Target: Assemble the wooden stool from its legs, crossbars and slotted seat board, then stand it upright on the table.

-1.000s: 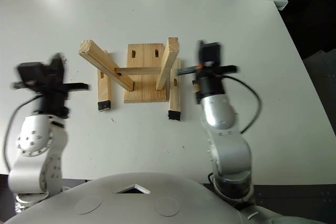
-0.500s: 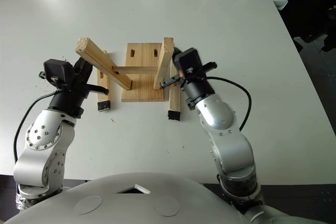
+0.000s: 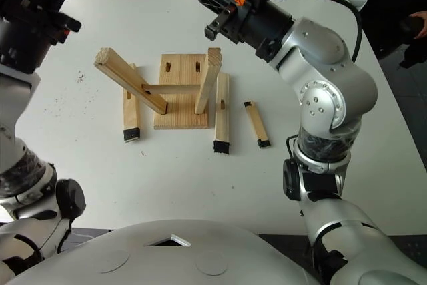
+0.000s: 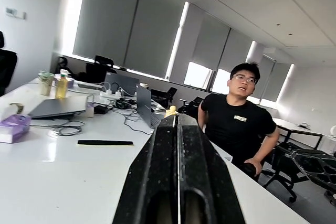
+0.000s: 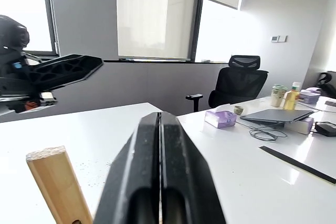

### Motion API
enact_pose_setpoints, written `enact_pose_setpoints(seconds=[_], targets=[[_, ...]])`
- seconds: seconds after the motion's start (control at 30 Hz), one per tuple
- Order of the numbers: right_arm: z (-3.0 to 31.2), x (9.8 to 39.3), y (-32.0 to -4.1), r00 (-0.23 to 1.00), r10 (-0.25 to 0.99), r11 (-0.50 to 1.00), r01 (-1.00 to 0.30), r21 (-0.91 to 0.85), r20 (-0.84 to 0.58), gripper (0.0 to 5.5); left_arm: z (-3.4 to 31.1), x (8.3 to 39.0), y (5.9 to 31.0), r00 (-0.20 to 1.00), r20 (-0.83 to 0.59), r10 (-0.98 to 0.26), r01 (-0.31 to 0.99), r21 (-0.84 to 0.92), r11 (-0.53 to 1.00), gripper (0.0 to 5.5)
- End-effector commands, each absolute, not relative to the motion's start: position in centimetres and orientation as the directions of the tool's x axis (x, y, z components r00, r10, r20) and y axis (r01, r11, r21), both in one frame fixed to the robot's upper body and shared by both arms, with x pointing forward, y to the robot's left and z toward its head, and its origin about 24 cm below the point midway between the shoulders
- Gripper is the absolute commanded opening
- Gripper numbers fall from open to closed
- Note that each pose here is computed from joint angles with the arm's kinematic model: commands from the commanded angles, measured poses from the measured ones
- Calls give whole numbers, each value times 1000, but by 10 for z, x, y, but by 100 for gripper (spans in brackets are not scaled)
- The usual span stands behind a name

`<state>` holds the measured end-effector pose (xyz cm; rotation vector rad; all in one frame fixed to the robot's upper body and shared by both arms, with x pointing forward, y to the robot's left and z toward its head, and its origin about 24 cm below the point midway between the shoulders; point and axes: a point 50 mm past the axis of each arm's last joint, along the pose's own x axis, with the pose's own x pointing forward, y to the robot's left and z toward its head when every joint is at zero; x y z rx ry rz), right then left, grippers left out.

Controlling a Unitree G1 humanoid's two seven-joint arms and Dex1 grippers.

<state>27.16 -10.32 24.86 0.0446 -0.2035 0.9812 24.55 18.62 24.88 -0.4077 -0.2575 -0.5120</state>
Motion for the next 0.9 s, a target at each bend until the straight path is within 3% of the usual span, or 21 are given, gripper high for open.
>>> enact_pose_setpoints(seconds=[0.03,0.5,0.9], targets=[[247,268,-99,502,848,517,-854,-55,169,3,245,246,178,828,275,-488,559,-347,753,0],[246,259,-96,443,865,461,-887,-25,235,3,247,237,168,798,307,-518,602,-427,674,0],[237,257,-91,438,871,453,-891,-19,225,3,236,238,169,823,252,-509,565,-463,683,0]])
